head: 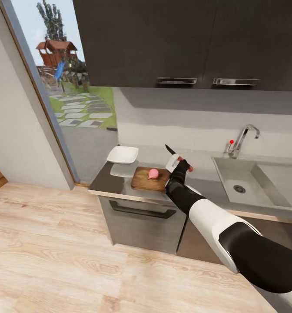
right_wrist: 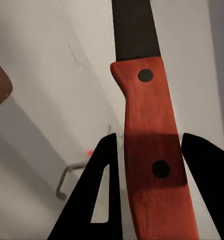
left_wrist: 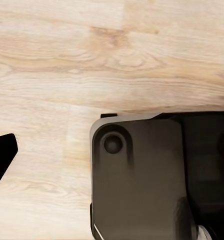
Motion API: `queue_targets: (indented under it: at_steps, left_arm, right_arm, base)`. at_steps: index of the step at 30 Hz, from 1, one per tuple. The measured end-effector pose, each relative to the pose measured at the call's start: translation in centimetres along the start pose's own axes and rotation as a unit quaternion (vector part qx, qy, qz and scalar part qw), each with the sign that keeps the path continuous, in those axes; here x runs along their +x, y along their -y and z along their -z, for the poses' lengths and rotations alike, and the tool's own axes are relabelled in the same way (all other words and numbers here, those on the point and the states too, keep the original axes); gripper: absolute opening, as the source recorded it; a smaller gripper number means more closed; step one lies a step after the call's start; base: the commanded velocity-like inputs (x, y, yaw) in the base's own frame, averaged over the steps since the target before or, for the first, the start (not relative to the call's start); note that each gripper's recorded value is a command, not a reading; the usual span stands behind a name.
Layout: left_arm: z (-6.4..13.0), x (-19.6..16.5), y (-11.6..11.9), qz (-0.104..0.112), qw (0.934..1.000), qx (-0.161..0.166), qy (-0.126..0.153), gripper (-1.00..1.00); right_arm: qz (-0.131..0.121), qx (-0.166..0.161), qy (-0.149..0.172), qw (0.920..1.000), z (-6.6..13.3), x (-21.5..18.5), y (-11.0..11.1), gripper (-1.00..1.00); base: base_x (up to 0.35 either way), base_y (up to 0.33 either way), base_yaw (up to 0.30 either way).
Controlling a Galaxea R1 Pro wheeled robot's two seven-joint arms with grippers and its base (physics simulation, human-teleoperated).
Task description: In the kitchen, take the Vidalia onion out of the sink, dice it on the chopping board with the paring knife, put the diced onion into the bowl on the countertop, then place both the paring knife and the chopping board into the sink.
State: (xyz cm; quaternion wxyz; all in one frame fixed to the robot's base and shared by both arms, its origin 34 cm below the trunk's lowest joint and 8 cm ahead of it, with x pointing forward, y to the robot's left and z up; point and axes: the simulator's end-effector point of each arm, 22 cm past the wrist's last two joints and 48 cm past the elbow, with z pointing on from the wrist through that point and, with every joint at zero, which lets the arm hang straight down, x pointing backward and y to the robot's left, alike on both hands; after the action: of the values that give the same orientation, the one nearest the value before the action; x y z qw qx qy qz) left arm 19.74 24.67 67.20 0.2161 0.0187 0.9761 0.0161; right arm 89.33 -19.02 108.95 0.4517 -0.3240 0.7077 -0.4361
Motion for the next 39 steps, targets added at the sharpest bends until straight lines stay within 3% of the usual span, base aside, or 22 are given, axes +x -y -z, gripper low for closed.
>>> queue_targets:
  at_steps: [23,31,34,39]
  left_arm:
    - [-0.1,-0.5,0.0,0.0,1.0,-0.001,0.008,1.0]
    - [-0.1,-0.6,0.0,0.0,0.9999,-0.001,0.01,1.0]
    - [-0.1,-0.6,-0.1,0.0,0.9999,-0.001,0.01,1.0]
    - [-0.1,-0.6,-0.1,-0.001,0.9999,-0.001,0.011,1.0]
  right_arm:
    - [-0.002,0.005,0.001,1.0,0.6,-0.2,1.1,-1.0]
    - [0.004,-0.028,-0.001,0.9996,1.0,0.5,-1.2,-1.0]
    - [0.02,-0.055,0.009,0.9983,1.3,0.0,-2.6,-1.0]
    - [0.049,-0.065,0.028,0.9963,1.8,-1.1,-3.4,-1.0]
  base:
    - [0.0,0.009,-0.17]
    - [0.0,0.221,-0.082]
    - [0.022,0.275,-0.004]
    - [0.093,0.277,-0.001]
